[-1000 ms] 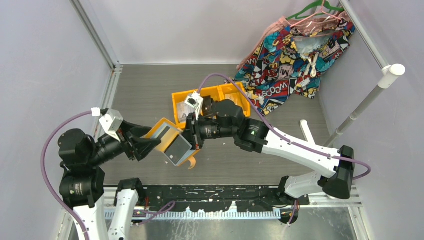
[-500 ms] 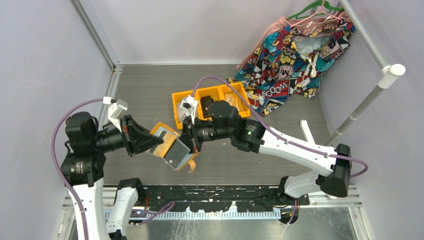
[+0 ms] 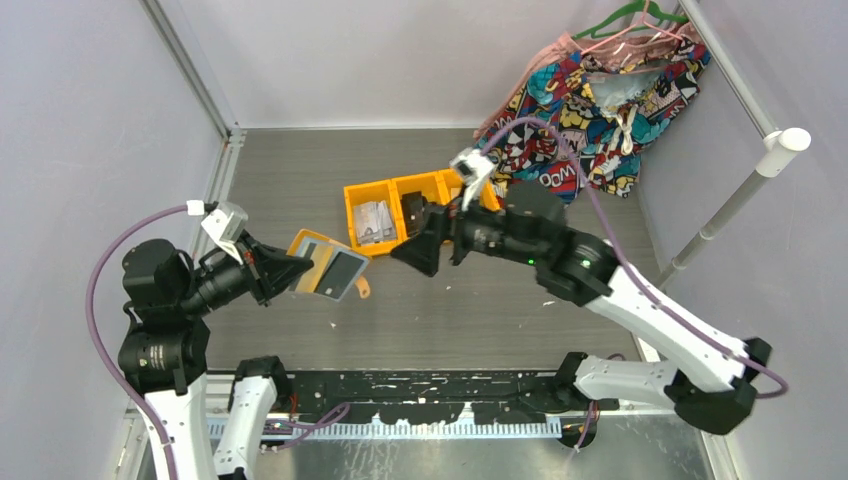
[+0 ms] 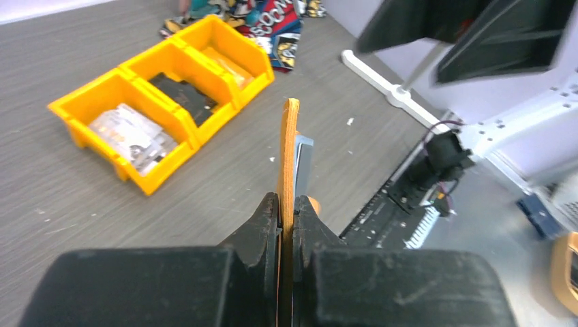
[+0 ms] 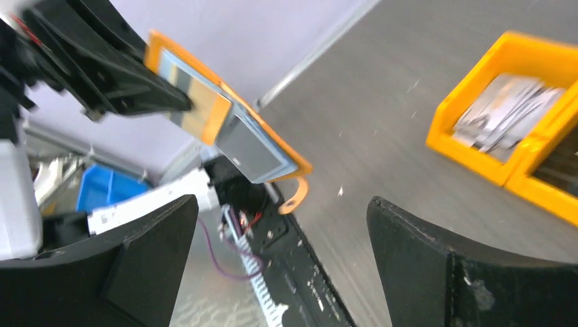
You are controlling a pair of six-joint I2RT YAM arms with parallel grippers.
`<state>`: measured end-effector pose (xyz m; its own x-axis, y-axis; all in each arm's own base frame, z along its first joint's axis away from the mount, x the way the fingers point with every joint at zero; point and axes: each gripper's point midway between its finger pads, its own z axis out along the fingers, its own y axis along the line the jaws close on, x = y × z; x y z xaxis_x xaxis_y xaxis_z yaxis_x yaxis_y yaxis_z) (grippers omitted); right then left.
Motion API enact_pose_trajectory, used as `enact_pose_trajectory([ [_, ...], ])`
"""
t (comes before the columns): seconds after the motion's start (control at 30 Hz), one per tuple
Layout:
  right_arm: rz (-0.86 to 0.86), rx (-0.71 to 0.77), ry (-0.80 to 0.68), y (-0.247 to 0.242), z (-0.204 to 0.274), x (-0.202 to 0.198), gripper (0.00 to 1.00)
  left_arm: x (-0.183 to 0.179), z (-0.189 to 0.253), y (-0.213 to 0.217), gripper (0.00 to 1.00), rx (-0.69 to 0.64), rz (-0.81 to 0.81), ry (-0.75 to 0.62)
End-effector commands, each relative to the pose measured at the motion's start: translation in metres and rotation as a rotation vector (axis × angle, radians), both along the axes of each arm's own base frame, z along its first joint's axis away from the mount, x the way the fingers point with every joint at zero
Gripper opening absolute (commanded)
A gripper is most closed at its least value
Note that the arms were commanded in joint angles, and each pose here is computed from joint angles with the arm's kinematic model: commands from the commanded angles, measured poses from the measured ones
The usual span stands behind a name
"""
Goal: Take the credit cards out of the card holder
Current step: Remove the credit card from the card holder.
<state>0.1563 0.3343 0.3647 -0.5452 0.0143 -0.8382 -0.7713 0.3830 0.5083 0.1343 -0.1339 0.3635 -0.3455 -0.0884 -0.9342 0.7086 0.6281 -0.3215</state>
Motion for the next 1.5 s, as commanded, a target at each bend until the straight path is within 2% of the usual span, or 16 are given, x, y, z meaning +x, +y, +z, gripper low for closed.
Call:
enact_pose_trajectory([
  [0.0, -0.164, 0.162, -0.106, -0.033, 0.07, 0.01, 1.0, 0.02, 0.014, 0.017, 0.0, 0.036, 0.15, -0.128],
  [0.03, -0.151, 0.189, -0.085, -0.029, 0.076, 0.008, 0.99, 0.02, 0.013, 0.018, 0.0, 0.037, 0.159, -0.128],
  [0.13, -0.051, 0.287, 0.018, 0.001, 0.083, -0.005, 0.83, 0.022, 0.013, 0.017, 0.0, 0.006, 0.161, -0.095],
  [0.2, 0.041, 0.338, 0.076, 0.029, 0.085, -0.026, 0.76, 0.025, 0.013, 0.017, 0.0, -0.028, 0.174, -0.065],
  [0.3, 0.134, 0.4, 0.163, 0.063, 0.082, -0.042, 0.73, 0.024, 0.016, 0.009, 0.0, -0.094, 0.137, -0.012],
  [0.43, 0.204, 0.455, 0.256, 0.088, 0.068, -0.045, 0.68, 0.017, 0.029, -0.002, 0.0, -0.195, 0.069, 0.053],
  [0.67, 0.182, 0.442, 0.277, 0.09, 0.048, -0.036, 0.61, 0.002, 0.048, -0.016, 0.0, -0.305, -0.035, 0.136],
  [0.83, 0.188, 0.5, 0.277, 0.084, 0.056, -0.033, 0.59, -0.003, 0.054, -0.022, 0.0, -0.371, -0.09, 0.21],
  [1.1, 0.298, 0.579, 0.29, 0.084, 0.08, -0.047, 0.49, -0.005, 0.054, -0.023, 0.01, -0.381, -0.094, 0.215],
  [1.2, 0.303, 0.584, 0.302, 0.086, 0.078, -0.047, 0.41, -0.005, 0.054, -0.023, 0.02, -0.382, -0.093, 0.216],
  [1.33, 0.301, 0.593, 0.32, 0.088, 0.074, -0.046, 0.26, -0.007, 0.053, -0.023, 0.06, -0.383, -0.1, 0.225],
  [1.47, 0.294, 0.603, 0.323, 0.087, 0.075, -0.044, 0.15, -0.011, 0.05, -0.025, 0.23, -0.387, -0.136, 0.258],
])
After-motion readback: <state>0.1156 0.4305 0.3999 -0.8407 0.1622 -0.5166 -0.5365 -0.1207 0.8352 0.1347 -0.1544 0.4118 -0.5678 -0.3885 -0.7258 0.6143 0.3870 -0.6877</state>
